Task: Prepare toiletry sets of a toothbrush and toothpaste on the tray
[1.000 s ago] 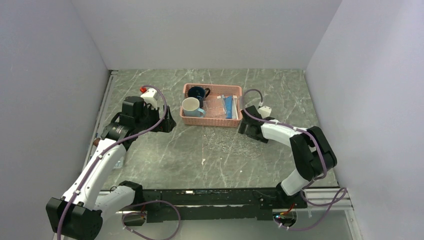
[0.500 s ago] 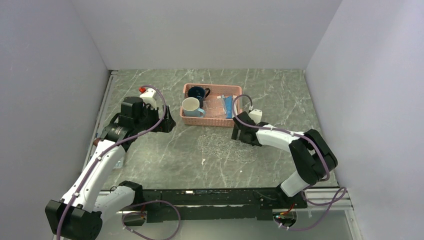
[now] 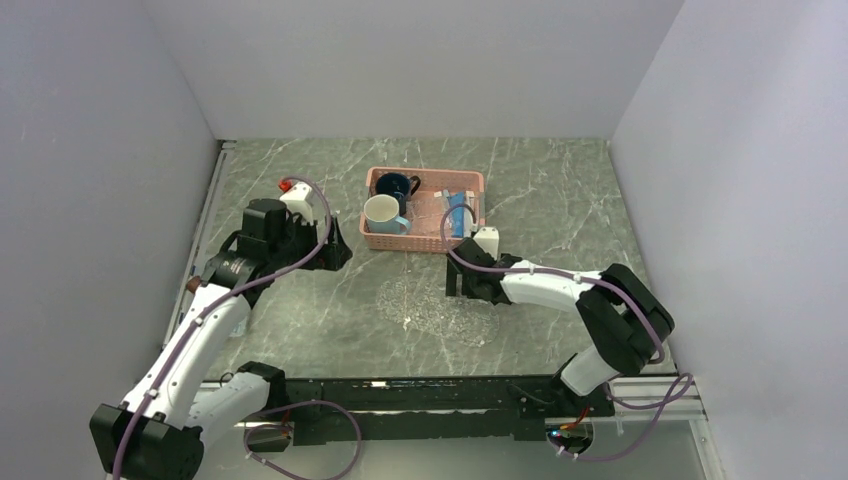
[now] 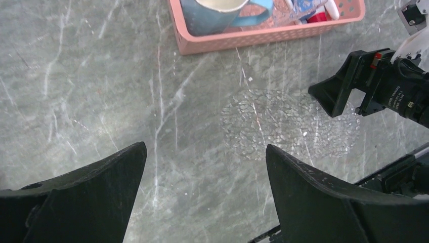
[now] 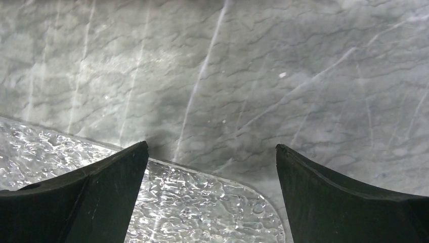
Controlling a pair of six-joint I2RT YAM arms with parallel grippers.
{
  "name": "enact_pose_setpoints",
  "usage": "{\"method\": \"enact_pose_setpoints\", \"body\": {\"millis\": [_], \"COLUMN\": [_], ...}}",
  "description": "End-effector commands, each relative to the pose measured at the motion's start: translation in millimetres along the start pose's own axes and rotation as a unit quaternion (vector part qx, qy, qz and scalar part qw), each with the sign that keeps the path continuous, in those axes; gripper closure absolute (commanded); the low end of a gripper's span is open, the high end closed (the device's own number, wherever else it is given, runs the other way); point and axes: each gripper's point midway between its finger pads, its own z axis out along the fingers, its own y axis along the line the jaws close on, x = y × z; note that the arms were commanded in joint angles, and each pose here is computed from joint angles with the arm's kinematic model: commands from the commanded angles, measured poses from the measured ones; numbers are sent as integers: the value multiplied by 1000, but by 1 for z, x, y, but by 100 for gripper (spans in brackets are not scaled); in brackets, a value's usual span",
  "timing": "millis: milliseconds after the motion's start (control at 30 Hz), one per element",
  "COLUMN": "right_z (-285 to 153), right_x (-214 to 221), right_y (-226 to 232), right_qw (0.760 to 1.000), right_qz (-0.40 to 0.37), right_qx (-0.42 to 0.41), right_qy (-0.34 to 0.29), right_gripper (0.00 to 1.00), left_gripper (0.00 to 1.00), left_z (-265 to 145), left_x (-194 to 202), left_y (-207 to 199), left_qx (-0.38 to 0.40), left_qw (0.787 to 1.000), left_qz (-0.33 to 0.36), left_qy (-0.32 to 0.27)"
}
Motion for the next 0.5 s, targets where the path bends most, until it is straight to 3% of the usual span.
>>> {"method": "enact_pose_setpoints", "body": {"millis": [0,267,467], "right_z": [-14,-62,-88], "right_x": [-6,-42,-21], "right_y": [11,-14,-36], "right_qw": [1000,998,996], "right_qz": [-21,26,85], "right_qx": [-19,14,14], "right_qy": [-7,-57,-33], "right_gripper": [0,0,0], "left_gripper": [6,6,7], "left_z": [-9,-5,16], "left_x": [17,34,48], "left_y": [-9,-23,-30], "left_qx": [23,63,96], "left_qw": [1000,996,989], "left_qz": [-18,-60,-99], "left_qy": [11,35,62]}}
